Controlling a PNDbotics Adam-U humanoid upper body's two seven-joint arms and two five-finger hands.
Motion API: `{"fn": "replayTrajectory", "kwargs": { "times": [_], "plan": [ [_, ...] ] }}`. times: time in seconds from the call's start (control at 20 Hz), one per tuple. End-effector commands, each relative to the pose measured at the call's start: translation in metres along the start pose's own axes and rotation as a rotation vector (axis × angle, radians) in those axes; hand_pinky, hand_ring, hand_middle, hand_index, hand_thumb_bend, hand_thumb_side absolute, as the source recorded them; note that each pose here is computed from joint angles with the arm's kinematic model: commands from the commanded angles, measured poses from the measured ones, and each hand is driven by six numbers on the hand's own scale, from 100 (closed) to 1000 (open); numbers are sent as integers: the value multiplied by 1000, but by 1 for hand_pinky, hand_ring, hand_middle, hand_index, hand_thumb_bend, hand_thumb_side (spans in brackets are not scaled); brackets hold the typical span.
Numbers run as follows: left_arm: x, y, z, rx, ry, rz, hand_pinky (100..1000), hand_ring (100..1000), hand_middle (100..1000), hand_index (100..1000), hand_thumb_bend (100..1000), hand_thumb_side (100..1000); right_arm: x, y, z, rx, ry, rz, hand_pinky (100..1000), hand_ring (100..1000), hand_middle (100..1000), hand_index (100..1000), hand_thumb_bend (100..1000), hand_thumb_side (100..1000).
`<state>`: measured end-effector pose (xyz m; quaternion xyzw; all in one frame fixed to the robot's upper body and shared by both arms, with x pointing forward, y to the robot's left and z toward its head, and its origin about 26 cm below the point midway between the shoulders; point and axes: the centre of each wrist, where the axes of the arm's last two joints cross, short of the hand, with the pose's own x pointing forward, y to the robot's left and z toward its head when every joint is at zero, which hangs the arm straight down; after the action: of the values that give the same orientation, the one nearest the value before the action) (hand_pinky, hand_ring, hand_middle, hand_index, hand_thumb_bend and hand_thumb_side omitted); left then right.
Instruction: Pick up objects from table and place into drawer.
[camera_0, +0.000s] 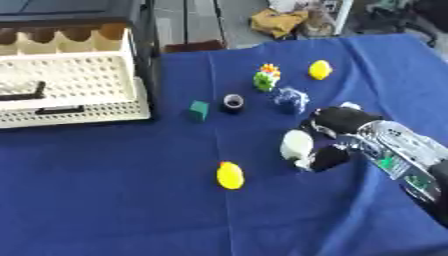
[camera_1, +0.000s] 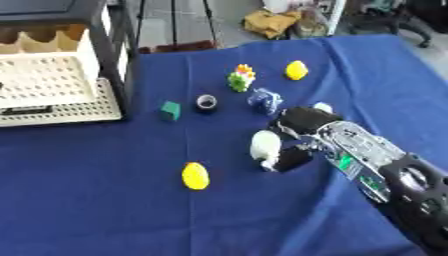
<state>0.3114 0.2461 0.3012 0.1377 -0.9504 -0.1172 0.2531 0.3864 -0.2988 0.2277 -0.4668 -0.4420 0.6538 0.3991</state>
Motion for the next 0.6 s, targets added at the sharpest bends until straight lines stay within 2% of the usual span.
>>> {"fn": "replayTrajectory", "kwargs": {
  "times": [0.05,0.6],
  "plan": [
    [6,4,-4,-6,-28,-11,658,804,729,921,100,1000,-5,-8,2,-34,21,22,503,704,426,740,416,683],
    [7,4,-5,-16,-32,-12,657,804,728,917,100,1000,-3,-11,6,-67,0,6,458,618,360,677,317,666]
  ]
}}
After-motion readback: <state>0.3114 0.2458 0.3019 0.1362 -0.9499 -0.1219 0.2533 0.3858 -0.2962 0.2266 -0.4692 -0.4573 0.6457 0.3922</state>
